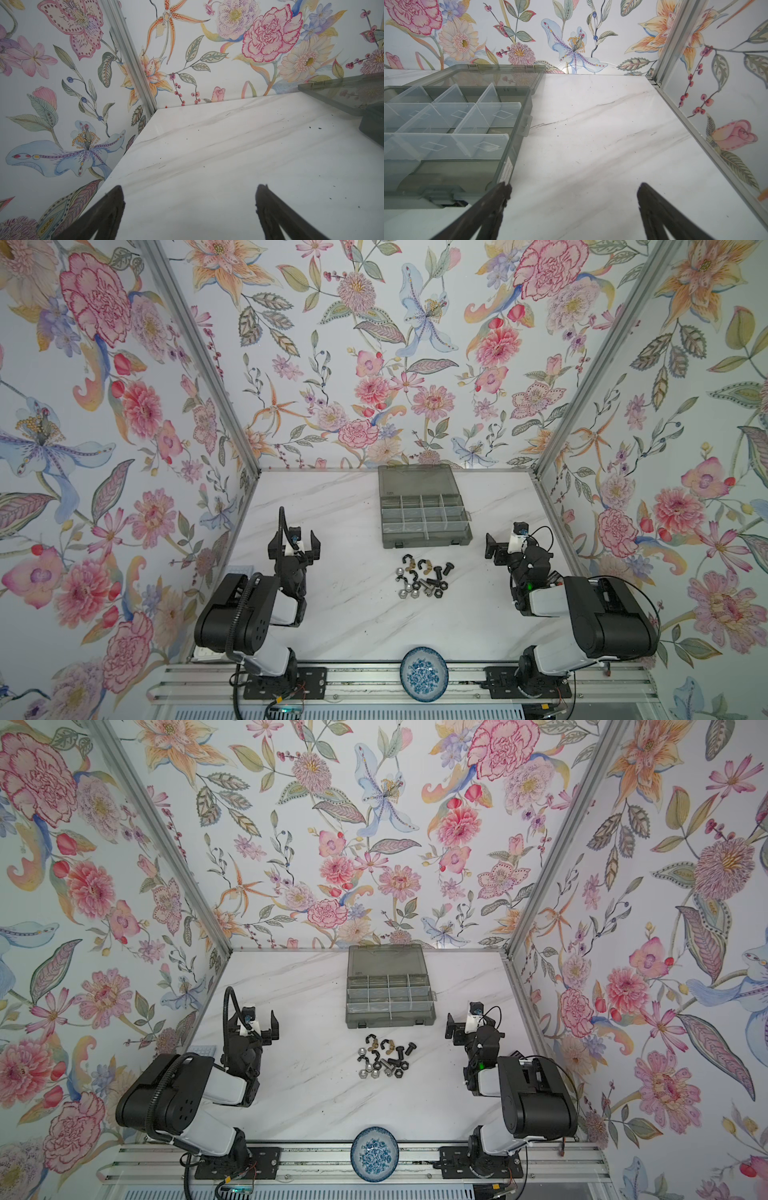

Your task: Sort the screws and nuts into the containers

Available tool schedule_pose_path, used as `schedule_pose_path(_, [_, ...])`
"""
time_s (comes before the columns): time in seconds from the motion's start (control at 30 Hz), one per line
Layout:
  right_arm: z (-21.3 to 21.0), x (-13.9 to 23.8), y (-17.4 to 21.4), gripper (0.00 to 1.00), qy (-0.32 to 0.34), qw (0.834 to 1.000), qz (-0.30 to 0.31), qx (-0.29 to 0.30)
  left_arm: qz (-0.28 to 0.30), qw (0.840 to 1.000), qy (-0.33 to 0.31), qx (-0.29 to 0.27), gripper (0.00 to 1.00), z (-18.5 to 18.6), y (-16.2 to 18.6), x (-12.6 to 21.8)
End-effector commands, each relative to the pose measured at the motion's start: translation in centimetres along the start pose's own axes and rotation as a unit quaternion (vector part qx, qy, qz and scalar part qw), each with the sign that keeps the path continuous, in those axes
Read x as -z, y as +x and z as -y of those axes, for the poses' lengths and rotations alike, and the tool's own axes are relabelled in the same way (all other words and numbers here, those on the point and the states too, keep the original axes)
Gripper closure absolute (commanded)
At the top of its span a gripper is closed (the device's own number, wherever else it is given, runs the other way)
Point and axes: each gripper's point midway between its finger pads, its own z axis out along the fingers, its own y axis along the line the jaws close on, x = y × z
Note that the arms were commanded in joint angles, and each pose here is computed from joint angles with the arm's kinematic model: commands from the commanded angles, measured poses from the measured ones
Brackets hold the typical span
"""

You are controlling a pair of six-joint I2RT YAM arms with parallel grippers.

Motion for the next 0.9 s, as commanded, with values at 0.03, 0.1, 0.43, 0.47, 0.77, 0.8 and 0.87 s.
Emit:
schedule_pose_path(0.03, [0.9,0.0,-0.9,0.01,0.027,1.000,0.004,-0.013,0.019,1.000,-0.008,0.001,0.01,-0.8,-2.6,0.0])
schedule_pose_path(0.1, [1.0,0.0,-1.3,0.01,0.031,0.999,-0.002,-0.014,0.014,1.000,-0.005,-0.001,0.01,-1.0,-3.7,-0.1])
schedule_pose_path(0.43, [-0.1,0.1,-3.2,0.01,0.009,0.994,-0.093,-0.050,-0.034,0.991,0.068,0.106,0.01,1.3,-7.7,-0.1])
schedule_pose_path(0.47, [-0.5,0.2,-3.3,0.01,0.002,0.993,-0.106,-0.051,-0.049,0.988,0.078,0.121,0.00,1.9,-7.5,0.1])
schedule_pose_path(0.77, [-6.9,1.8,-3.2,0.00,-0.120,0.961,-0.241,-0.068,-0.191,0.954,0.155,0.174,0.01,9.4,-5.4,3.2])
schedule_pose_path(0.8, [-7.5,2.2,-2.9,0.00,-0.126,0.957,-0.253,-0.070,-0.203,0.950,0.151,0.182,0.01,10.0,-5.1,3.7])
schedule_pose_path(0.87, [-8.6,2.8,-2.4,0.01,-0.138,0.947,-0.280,-0.079,-0.222,0.942,0.157,0.198,0.01,11.6,-4.5,4.6])
